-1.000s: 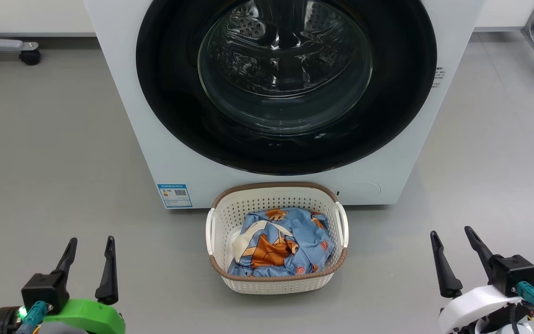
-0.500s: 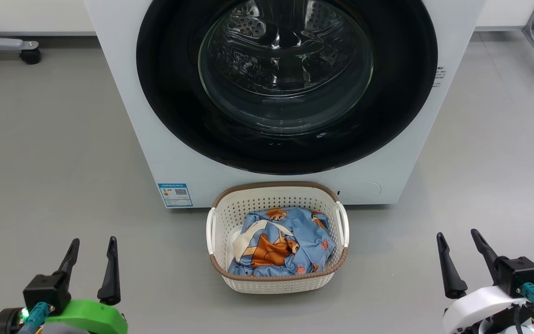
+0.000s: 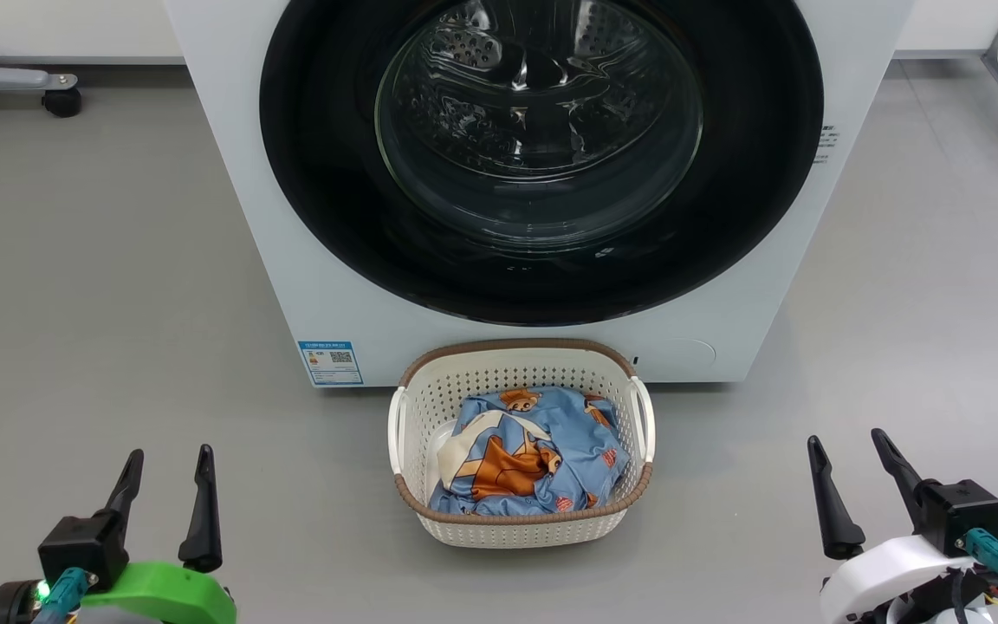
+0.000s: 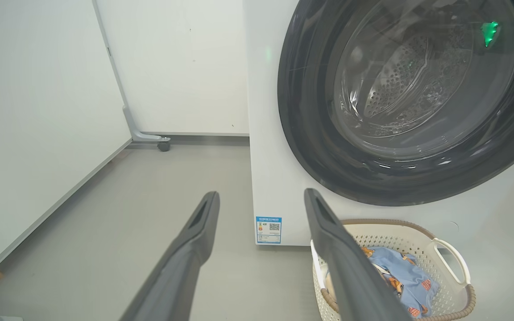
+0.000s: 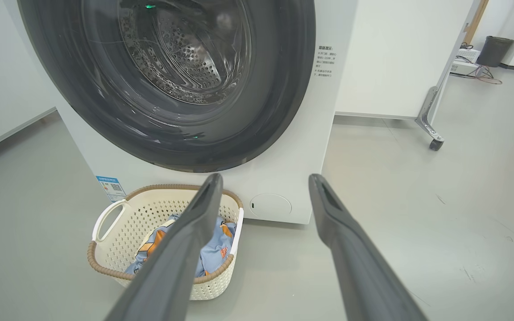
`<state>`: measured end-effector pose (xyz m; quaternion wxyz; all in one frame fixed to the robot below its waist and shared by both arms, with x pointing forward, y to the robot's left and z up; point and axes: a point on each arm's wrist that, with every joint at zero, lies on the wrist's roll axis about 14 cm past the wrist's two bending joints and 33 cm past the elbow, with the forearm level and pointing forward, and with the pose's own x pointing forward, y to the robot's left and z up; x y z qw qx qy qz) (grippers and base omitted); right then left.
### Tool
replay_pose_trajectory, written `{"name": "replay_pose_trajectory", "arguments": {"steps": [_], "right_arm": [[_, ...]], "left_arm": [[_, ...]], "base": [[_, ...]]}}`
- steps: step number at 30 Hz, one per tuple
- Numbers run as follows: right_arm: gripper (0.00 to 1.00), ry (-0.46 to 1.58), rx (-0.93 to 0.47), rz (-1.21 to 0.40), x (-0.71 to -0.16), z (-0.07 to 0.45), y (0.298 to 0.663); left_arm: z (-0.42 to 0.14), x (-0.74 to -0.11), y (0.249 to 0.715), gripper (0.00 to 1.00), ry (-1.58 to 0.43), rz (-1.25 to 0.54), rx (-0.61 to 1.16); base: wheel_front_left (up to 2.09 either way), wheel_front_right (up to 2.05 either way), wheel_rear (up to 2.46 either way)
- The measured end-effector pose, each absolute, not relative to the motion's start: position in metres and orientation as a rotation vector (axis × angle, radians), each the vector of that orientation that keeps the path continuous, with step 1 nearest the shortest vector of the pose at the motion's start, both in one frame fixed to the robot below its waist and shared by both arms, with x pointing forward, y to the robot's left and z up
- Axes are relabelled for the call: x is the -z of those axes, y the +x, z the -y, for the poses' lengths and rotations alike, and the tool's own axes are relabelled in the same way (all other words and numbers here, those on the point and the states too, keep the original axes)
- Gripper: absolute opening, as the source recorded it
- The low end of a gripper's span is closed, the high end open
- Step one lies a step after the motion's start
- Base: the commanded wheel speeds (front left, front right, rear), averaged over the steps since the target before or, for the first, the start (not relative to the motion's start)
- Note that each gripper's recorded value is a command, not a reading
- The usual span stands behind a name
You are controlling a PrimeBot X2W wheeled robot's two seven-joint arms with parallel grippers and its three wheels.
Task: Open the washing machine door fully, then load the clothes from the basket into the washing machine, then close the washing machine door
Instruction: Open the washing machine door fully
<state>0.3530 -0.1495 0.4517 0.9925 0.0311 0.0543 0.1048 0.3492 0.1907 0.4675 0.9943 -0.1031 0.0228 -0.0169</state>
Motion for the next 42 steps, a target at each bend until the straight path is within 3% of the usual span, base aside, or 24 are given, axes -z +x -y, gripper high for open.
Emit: {"name": "replay_pose_trajectory", "arguments": {"steps": [20, 42], "right_arm": [[1.0, 0.081, -0.194, -0.117, -0.4488, 0.1496, 0.35], [1.0, 0.085, -0.18, -0.119, -0.4477, 0.1532, 0.3499]], "left_arm": [[-0.1902, -0.4654, 0.352, 1.0, -0.219, -0.051, 0.028], [-0.1942, -0.465, 0.3565, 1.0, -0.246, -0.047, 0.001]], "base": [[0.38, 0.38, -0.77], [0.79, 0.79, -1.57]]}}
